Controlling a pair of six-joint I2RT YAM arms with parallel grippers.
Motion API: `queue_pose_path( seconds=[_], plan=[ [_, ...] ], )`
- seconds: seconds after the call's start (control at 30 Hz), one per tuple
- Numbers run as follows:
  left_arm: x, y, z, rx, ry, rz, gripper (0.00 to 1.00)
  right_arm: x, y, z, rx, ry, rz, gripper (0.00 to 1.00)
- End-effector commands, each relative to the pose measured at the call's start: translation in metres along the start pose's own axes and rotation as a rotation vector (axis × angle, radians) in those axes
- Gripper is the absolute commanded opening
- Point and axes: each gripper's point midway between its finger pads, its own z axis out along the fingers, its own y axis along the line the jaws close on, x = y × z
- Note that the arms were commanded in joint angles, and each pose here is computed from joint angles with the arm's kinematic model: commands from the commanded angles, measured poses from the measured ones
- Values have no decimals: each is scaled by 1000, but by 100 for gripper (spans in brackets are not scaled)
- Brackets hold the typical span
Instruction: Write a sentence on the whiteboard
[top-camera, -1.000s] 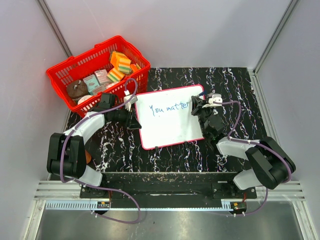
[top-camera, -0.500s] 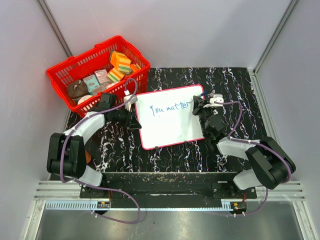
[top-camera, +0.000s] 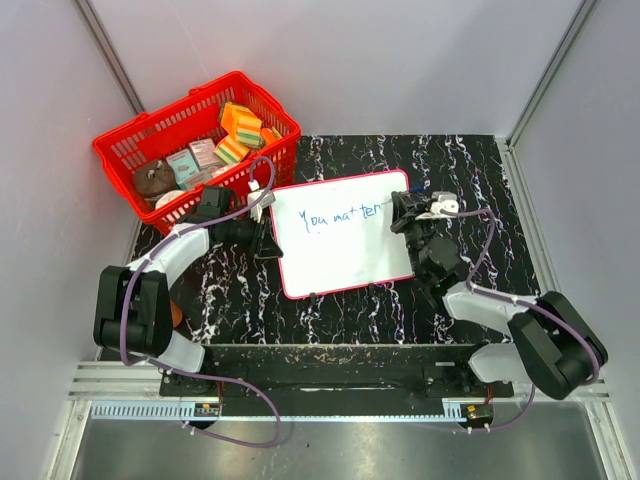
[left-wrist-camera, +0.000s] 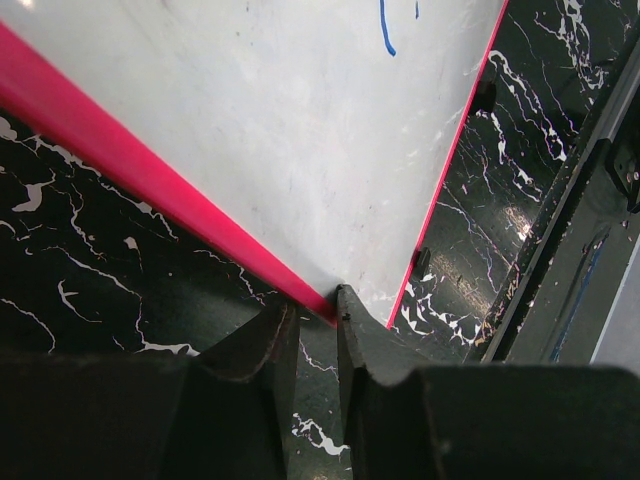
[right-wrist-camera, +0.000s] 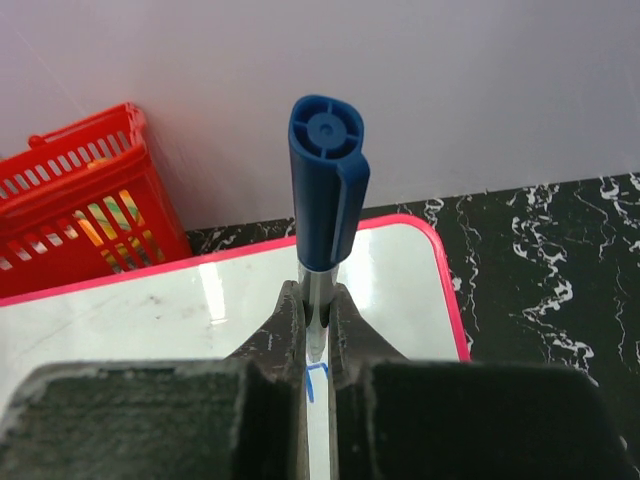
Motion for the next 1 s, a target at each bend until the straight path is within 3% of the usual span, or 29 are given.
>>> queue_pose_path(
  seconds=[0.0, 0.53, 0.97],
  plan=[
    [-19, 0, -5, -20, -55, 123, 0, -37, 9, -8, -56, -86, 51, 0],
    [-20, 1, -5, -25, -55, 124, 0, -22, 61, -29, -182, -13, -1, 0],
    [-18, 2, -4, -24, -49, 117, 0, 25, 127, -50, -309, 49, -47, 0]
  ],
)
